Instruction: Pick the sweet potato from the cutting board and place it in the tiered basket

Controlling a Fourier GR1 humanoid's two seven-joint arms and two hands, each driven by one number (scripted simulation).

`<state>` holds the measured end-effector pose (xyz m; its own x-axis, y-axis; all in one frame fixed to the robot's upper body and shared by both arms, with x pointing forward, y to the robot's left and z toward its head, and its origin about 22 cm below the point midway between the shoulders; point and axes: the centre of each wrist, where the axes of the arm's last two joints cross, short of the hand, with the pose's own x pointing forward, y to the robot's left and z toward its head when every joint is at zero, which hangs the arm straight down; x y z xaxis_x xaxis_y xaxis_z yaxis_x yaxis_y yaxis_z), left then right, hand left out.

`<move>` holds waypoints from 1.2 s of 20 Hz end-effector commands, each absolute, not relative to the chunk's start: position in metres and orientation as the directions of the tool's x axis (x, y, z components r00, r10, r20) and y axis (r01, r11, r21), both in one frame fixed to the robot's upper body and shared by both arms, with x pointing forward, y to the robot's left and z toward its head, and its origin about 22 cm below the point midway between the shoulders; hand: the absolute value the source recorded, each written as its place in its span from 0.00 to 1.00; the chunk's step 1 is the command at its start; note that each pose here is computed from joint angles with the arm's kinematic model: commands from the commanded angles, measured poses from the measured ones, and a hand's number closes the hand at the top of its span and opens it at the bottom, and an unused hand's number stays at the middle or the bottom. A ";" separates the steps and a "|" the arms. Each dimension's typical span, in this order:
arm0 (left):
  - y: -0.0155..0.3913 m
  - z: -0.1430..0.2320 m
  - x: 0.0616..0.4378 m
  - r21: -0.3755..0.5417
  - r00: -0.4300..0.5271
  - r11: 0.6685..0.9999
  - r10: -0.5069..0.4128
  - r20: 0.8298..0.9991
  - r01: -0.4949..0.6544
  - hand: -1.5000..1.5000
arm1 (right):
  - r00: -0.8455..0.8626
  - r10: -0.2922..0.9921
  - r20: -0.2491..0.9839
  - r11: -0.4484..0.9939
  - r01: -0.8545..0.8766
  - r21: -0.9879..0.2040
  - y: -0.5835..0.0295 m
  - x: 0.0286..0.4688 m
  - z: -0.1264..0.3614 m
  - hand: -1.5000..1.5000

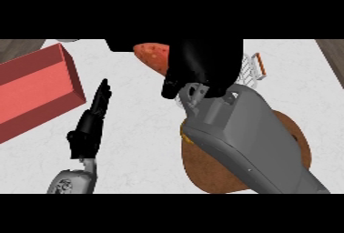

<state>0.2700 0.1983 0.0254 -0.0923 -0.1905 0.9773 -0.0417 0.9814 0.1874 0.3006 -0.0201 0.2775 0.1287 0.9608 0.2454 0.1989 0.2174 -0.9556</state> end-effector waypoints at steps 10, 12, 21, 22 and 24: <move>0.199 0.038 0.275 0.182 -0.103 0.981 -0.187 0.977 -0.061 0.50 | 0.354 0.926 0.130 0.077 0.159 -0.984 -0.037 0.360 0.251 1.00; 0.206 0.033 0.266 0.175 -0.095 0.983 -0.180 0.979 -0.063 0.50 | 0.364 0.919 0.153 0.100 0.159 -0.982 -0.054 0.374 0.265 1.00; 0.209 0.031 0.275 0.191 -0.107 0.980 -0.196 0.975 -0.062 0.50 | 0.368 0.741 0.562 0.512 0.231 -0.827 -0.090 0.377 0.239 0.00; 0.190 0.024 0.261 0.188 -0.105 0.981 -0.191 0.976 -0.042 0.50 | 0.362 0.740 0.567 0.510 0.247 -0.824 -0.088 0.374 0.230 0.00; 0.186 0.024 0.271 0.174 -0.099 0.983 -0.178 0.979 -0.051 0.50 | 0.325 0.682 0.656 0.564 0.337 -0.754 -0.095 0.375 0.242 0.00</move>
<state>0.2703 0.1973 0.0279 -0.1012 -0.1891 0.9767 -0.0514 0.9815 0.1846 0.3784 -0.0858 0.2392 0.3231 0.7903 0.5206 0.2376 0.4647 -0.8530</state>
